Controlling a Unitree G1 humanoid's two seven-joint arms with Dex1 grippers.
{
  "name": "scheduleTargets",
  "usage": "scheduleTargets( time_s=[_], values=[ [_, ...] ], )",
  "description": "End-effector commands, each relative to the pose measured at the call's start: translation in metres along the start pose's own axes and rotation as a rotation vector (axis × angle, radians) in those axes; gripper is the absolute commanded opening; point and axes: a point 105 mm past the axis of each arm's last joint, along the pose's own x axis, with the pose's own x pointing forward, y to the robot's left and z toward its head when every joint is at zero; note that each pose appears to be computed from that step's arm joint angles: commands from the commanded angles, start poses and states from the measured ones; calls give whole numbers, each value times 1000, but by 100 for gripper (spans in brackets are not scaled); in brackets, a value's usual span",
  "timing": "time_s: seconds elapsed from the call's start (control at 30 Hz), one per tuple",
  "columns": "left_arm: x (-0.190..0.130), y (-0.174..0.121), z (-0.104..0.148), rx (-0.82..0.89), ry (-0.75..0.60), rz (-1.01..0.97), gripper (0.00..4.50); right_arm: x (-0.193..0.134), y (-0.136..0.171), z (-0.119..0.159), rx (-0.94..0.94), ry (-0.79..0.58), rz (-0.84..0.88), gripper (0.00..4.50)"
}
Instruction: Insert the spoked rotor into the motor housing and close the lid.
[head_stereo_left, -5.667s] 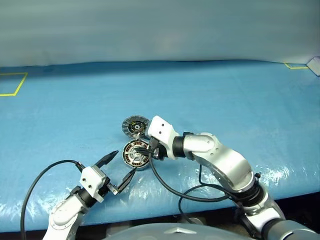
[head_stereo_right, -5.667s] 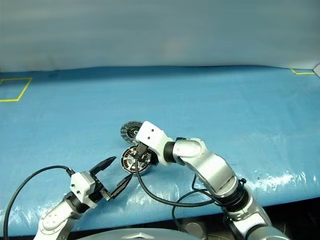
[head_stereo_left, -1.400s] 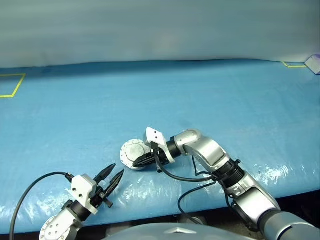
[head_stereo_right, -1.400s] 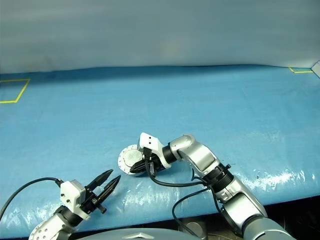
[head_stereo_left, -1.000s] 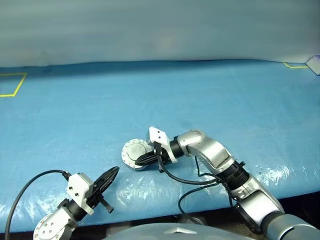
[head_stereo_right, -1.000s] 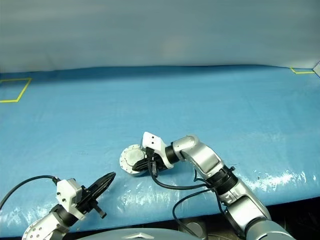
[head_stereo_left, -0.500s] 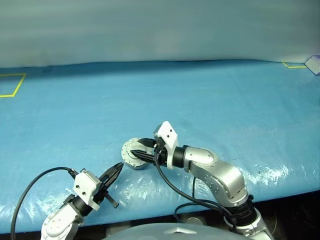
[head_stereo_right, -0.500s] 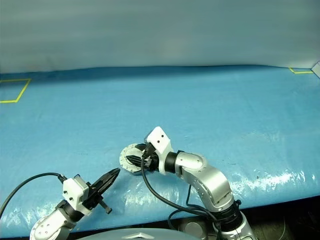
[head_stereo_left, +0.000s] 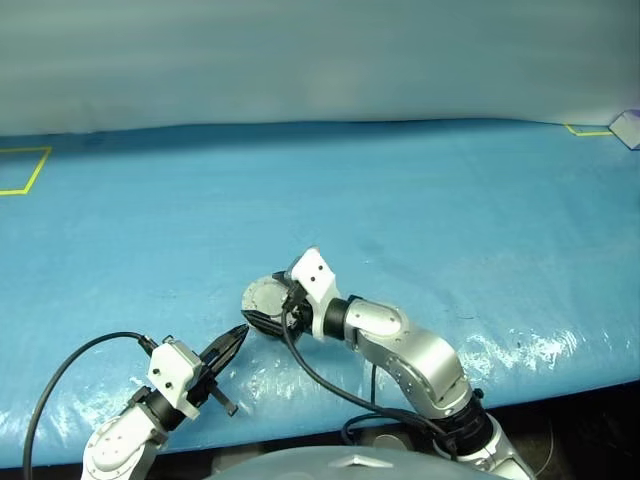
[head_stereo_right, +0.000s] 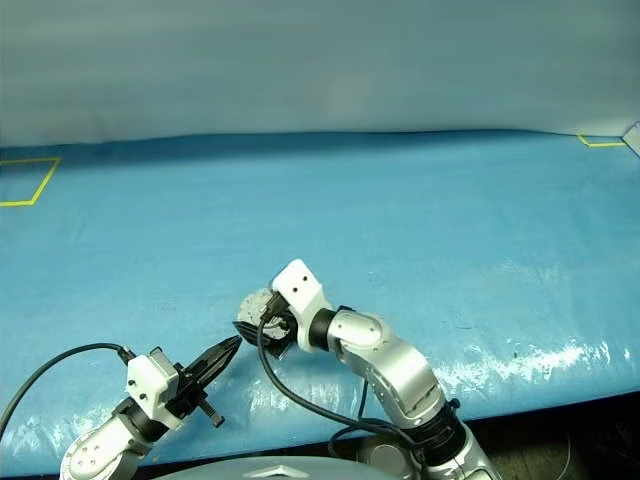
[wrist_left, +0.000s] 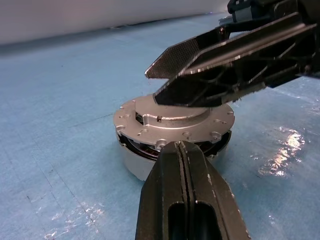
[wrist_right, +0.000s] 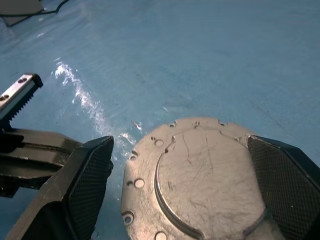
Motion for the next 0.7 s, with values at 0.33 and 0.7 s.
scheduleTargets(
  time_s=[0.33,0.7],
  values=[
    [2,-2,2,19,-20,-4,0,6,3,-7,-41,-14,25,449],
    [4,-1,0,21,-13,-12,0,6,-9,-6,-22,-27,-34,449]
  ],
)
